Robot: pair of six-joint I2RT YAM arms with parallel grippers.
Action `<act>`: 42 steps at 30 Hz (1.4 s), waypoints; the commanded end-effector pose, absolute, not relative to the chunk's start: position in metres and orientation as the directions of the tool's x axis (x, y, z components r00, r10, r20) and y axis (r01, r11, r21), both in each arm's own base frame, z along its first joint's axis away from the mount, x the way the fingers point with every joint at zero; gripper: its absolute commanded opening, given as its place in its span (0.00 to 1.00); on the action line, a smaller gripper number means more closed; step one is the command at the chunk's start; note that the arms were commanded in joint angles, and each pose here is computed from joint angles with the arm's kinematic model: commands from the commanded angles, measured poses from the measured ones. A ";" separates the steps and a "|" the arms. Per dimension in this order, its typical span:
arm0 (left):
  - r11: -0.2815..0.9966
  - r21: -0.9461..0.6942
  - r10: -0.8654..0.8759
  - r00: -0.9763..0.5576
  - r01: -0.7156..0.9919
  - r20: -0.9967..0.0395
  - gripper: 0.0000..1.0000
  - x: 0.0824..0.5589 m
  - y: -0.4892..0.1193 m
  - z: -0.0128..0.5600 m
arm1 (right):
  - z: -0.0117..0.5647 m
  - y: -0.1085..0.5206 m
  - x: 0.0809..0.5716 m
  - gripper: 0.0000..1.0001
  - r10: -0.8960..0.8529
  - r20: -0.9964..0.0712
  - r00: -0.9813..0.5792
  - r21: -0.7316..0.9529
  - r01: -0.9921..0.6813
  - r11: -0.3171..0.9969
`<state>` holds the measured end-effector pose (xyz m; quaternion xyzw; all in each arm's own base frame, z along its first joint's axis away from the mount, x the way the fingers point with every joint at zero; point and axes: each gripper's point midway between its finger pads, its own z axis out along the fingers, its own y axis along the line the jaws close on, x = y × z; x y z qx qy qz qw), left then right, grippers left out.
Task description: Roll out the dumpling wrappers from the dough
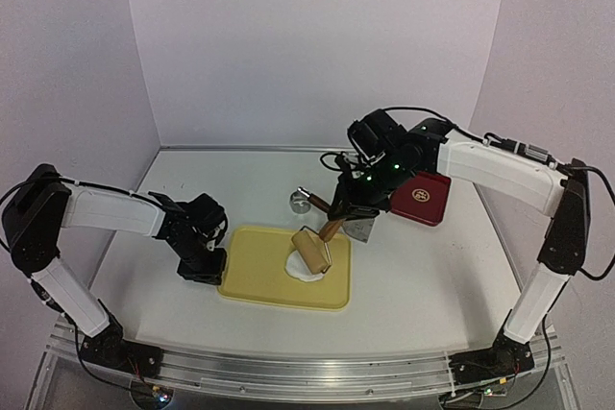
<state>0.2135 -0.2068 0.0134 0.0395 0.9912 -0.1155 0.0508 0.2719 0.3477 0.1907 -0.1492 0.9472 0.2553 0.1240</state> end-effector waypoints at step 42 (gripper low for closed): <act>0.965 -0.228 0.108 -0.987 0.133 -0.119 0.00 0.195 -0.214 0.021 | 0.029 0.333 0.243 0.00 -0.143 0.004 -0.990 0.206 -0.139 0.969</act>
